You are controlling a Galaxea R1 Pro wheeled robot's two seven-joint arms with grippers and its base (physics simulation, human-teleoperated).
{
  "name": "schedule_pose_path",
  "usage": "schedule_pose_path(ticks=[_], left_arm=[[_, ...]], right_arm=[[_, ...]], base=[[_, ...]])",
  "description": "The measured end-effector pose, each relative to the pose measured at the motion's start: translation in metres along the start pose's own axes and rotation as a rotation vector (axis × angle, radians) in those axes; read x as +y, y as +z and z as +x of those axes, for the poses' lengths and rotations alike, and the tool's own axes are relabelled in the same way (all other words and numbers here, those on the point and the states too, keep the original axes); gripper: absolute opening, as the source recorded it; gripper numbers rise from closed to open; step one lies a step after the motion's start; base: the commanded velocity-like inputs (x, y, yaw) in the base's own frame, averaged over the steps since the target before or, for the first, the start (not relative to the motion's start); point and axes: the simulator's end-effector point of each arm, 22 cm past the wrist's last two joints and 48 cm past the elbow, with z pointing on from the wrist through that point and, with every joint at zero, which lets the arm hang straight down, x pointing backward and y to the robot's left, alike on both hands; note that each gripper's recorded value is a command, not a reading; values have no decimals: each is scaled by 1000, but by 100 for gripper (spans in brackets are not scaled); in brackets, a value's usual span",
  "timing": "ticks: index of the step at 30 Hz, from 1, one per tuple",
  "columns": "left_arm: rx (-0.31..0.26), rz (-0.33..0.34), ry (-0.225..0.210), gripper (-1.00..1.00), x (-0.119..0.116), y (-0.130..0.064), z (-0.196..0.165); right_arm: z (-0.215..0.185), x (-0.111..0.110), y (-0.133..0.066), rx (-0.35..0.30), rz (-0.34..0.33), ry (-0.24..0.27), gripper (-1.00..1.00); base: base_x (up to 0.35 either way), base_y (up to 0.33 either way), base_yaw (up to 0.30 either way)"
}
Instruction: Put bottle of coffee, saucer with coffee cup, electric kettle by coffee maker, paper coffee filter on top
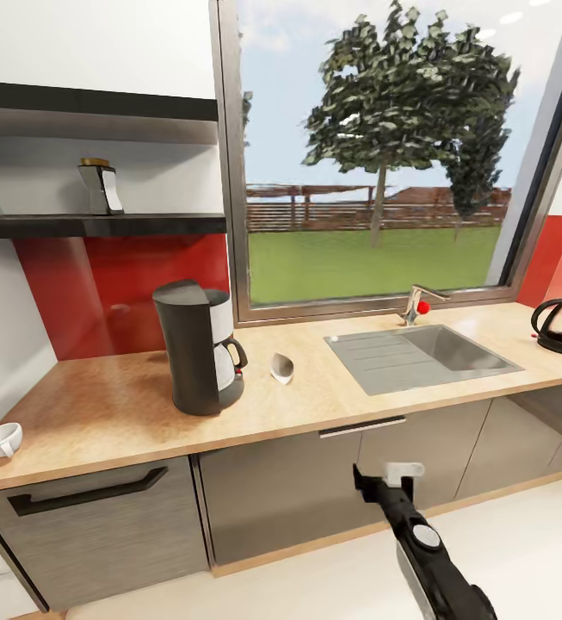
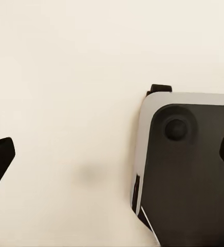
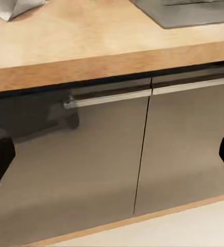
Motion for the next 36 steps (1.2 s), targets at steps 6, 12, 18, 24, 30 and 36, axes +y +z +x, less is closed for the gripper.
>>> schedule_pose_path(ticks=[6, 12, 18, 24, 30, 36], left_arm=[[10, 2, 1, 100, -1, 0, 5], [16, 3, 1, 100, -2, -1, 9], [59, 1, 1, 100, 0, -1, 19], [158, -3, 4, 100, 2, -5, 55], [166, -2, 5, 100, 1, -6, 59], [166, 1, 3, 100, -2, -6, 60]], right_arm=[[-61, 22, 29, -7, -5, 27, 100], [-114, 35, 47, 6, 76, 60, 100], [-150, 48, 54, 18, 118, 73, 100], [-162, 81, 53, 5, 70, -16, 100], [-162, 87, 52, 4, 60, -29, 100], [-142, 88, 55, 46, 56, -35, 100]], base=[[0, 0, 0], [0, 0, 0], [0, 0, 0], [0, 0, 0], [165, 0, 0], [332, 0, 0]])
